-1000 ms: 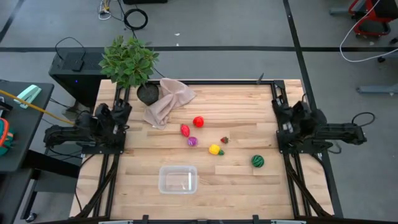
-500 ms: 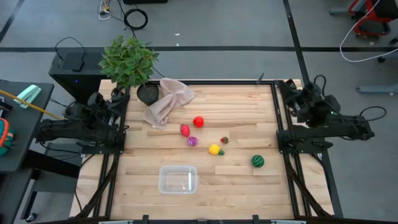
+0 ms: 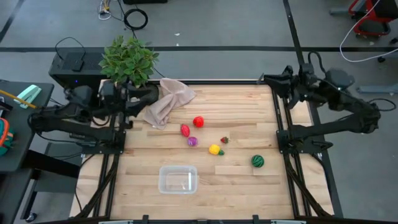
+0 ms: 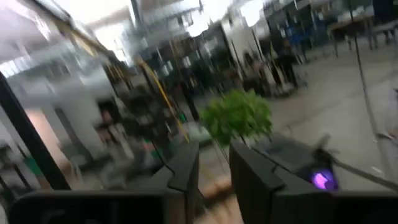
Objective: Pick and placing Produce into tupperware
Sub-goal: Put the watermelon into the transparent bin
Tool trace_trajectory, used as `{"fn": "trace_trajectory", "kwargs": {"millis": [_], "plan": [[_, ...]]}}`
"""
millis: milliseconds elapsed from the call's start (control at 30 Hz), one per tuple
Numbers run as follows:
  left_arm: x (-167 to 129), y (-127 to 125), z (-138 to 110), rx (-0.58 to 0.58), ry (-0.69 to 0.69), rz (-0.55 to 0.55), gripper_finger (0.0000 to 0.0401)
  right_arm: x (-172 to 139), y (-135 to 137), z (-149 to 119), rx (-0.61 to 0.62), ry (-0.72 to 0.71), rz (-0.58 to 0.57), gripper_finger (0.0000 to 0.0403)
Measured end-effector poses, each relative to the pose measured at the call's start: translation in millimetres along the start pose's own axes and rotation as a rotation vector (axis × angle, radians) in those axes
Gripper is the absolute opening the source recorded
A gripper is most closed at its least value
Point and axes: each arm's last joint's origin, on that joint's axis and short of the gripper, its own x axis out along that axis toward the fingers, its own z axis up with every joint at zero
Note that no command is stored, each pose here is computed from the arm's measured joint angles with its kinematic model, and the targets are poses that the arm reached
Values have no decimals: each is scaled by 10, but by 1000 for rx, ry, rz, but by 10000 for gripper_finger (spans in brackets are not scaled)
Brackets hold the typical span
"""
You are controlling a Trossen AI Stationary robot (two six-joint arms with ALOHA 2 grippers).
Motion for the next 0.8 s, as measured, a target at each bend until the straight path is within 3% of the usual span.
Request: {"fn": "trace_trajectory", "kwargs": {"millis": [167,333,567,800], "plan": [[320,-96,-7,51,222,-1,197,94,39,55,-64,189,-58,139],[618,-228,-83,80,298,-31,201,248,30,-54,-109,346,-102,164],[933,-396,-436,98,418,-63,187,496,-1,-322,-131,552,-123,167],[1090,-486,-703,37,499,-59,179,660,-32,-535,-171,725,-124,163]]}}
